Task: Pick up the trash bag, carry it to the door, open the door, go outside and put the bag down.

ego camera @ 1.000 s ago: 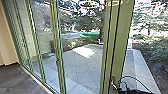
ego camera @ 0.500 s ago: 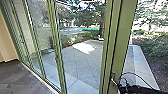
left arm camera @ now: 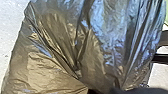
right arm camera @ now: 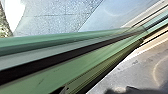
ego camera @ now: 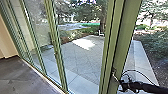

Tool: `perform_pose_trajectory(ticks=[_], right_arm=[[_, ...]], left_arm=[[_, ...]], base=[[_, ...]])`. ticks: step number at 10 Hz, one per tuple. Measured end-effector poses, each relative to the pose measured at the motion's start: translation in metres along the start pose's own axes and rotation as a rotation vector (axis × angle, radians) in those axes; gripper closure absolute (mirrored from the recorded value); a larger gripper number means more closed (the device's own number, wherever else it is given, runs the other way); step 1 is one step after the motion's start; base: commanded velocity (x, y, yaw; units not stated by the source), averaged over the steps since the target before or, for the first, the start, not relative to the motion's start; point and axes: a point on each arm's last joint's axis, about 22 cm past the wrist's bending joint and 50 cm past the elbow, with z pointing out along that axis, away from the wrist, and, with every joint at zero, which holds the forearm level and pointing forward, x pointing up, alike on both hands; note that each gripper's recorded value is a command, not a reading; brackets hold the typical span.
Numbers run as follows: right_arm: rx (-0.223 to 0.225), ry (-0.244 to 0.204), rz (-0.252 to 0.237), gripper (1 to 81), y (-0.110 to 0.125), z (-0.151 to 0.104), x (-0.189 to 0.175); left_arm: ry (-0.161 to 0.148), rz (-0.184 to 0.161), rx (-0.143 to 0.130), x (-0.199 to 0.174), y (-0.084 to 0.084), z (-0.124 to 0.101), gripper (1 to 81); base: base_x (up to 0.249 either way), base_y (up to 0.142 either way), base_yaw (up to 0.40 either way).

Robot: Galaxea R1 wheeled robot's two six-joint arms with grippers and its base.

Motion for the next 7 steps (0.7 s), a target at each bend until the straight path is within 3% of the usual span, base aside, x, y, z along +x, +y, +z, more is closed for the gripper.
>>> perform_pose_trajectory(ticks=[4, 6, 7], right_arm=[[-0.028, -0.007, 0.017, 1.0, -0.006, -0.003, 0.001], [-0.046, -0.037, 0.025, 1.0, 0.003, -0.009, -0.009], [-0.047, -0.036, 0.034, 1.0, 0.005, -0.010, -0.007]], left_arm=[[-0.005, -0.002, 0.001, -0.004, 0.000, 0.000, 81.1], [-0.028, -0.009, -0.001, -0.020, 0.000, -0.002, 81.1], [-0.014, -0.006, 0.003, -0.011, -0.003, -0.001, 81.1]], base=[[0.039, 0.000, 0.000], [0.113, 0.000, 0.000], [0.114, 0.000, 0.000]])
